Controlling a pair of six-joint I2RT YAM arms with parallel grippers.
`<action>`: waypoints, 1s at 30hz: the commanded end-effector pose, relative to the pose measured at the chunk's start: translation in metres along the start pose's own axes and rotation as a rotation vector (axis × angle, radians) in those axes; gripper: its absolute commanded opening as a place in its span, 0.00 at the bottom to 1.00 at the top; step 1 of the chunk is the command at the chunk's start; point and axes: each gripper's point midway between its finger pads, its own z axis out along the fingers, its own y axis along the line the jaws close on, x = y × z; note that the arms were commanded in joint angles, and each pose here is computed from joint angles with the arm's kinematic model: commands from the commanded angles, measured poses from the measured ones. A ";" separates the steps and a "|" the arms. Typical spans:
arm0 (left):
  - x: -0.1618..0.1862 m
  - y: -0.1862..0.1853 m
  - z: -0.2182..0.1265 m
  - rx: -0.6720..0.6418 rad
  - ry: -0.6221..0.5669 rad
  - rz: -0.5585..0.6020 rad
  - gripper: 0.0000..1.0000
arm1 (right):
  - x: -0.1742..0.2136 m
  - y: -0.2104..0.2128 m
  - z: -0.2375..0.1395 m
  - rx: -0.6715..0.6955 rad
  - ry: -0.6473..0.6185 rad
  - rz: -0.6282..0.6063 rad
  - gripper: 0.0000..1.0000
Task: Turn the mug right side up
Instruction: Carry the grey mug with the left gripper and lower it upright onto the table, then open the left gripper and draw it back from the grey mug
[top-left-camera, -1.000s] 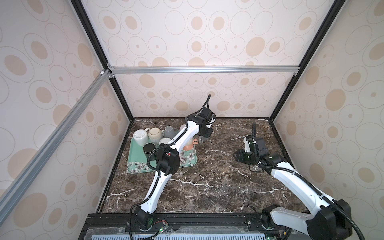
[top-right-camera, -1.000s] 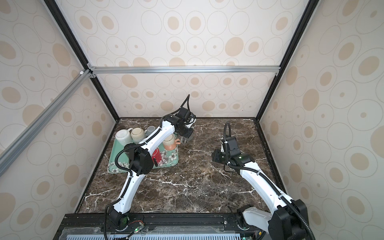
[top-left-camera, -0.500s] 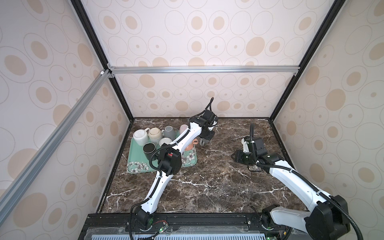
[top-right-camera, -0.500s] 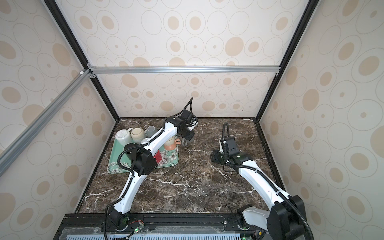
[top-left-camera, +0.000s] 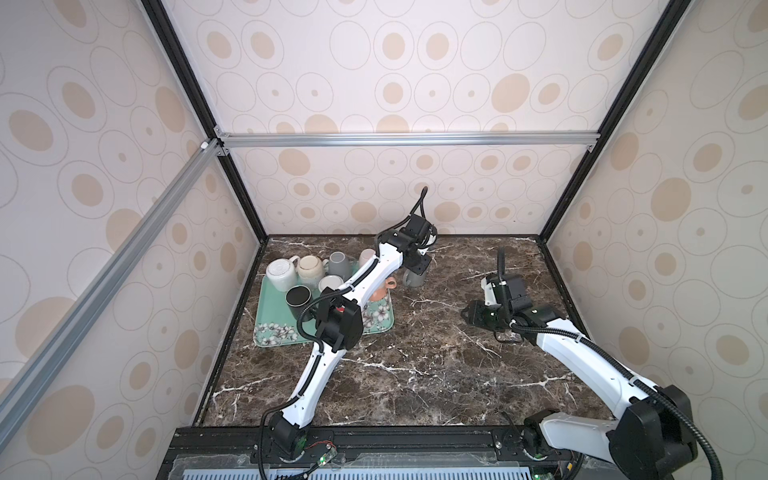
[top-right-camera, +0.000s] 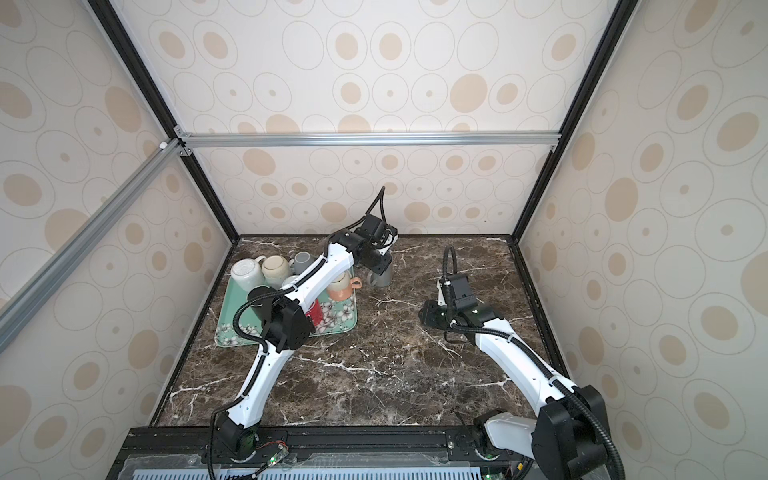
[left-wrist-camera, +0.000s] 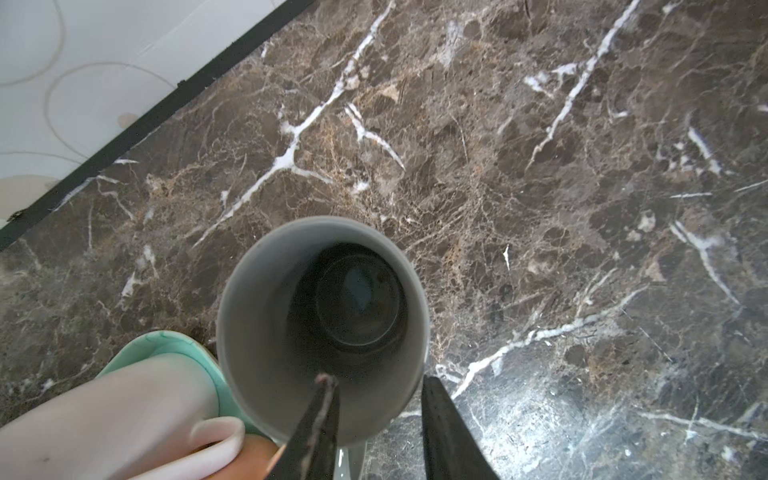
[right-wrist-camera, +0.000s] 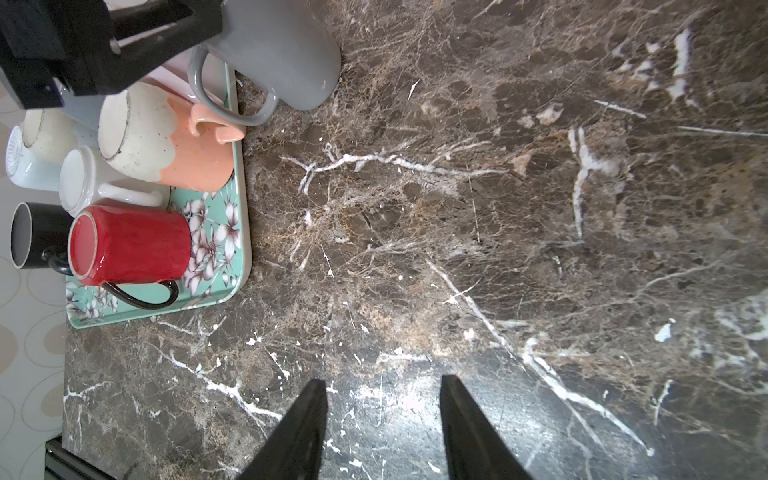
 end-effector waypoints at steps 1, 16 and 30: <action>-0.012 -0.001 -0.008 -0.008 -0.038 0.017 0.35 | -0.007 0.003 -0.004 -0.001 -0.013 0.006 0.48; -0.055 -0.006 -0.083 0.024 -0.205 0.006 0.40 | -0.010 0.011 -0.011 -0.028 -0.022 0.028 0.47; -0.054 0.017 -0.181 -0.113 -0.266 0.043 0.45 | -0.003 0.069 -0.004 0.015 -0.025 -0.146 0.46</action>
